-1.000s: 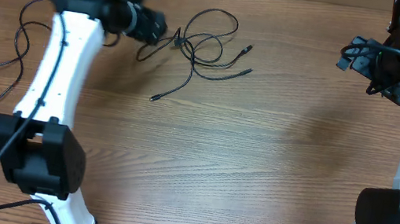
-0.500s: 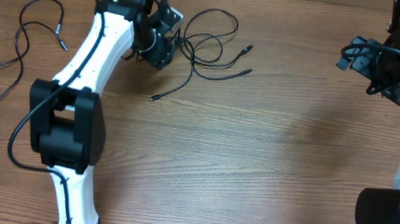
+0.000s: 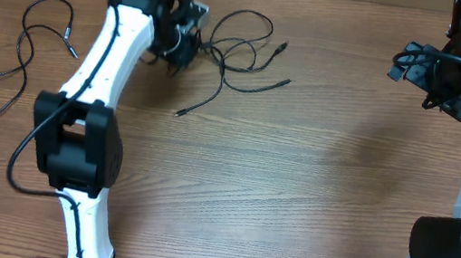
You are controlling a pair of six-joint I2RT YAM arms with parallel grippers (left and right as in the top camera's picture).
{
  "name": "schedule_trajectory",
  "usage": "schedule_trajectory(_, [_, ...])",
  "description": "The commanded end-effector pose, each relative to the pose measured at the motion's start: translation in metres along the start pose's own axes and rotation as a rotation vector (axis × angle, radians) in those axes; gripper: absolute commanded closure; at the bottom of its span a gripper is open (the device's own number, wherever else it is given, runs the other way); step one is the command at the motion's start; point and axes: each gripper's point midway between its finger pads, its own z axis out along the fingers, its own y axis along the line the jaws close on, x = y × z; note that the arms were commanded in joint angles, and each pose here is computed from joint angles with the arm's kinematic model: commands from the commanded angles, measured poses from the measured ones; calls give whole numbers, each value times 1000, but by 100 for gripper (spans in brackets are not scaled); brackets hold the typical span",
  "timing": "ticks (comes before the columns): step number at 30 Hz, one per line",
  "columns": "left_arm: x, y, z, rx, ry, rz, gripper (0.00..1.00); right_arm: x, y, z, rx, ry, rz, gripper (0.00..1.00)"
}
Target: Untangle cables
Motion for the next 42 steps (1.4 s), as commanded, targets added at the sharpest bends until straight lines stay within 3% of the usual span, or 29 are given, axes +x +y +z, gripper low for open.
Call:
schedule_trajectory(1, [-62, -88, -128, 298, -343, 113, 96, -2, -1, -1, 5, -13, 8, 0])
schedule_trajectory(5, [-76, -150, -216, 523, -540, 273, 96, -2, -1, -1, 5, -13, 8, 0])
schedule_trajectory(9, [-63, -206, -302, 748, -705, 486, 96, -2, -1, -1, 5, -13, 8, 0])
schedule_trajectory(16, [-53, -233, -361, 828, -782, 524, 96, -2, -1, -1, 5, -13, 8, 0])
schedule_trajectory(19, [-58, -229, -361, 789, -792, 490, 96, -2, -1, -1, 5, -13, 8, 0])
schedule_trajectory(25, [-79, -205, -356, 713, -770, 215, 96, -2, -1, -1, 5, -13, 8, 0])
schedule_trajectory(29, [-99, -184, -394, 735, -871, 75, 96, -2, -1, -1, 5, -13, 8, 0])
schedule_trajectory(32, [-108, -181, -439, 794, -989, 67, 96, -2, -1, -1, 5, -13, 8, 0])
schedule_trajectory(35, [-112, -173, -471, 755, -1129, 134, 96, -2, -1, -1, 5, -13, 8, 0])
schedule_trajectory(38, [-115, -151, -473, 694, -1164, 93, 96, -2, -1, -1, 5, -13, 8, 0])
schedule_trajectory(42, [-117, -107, -442, 593, -1098, -41, 96, -2, -1, -1, 5, -13, 8, 0])
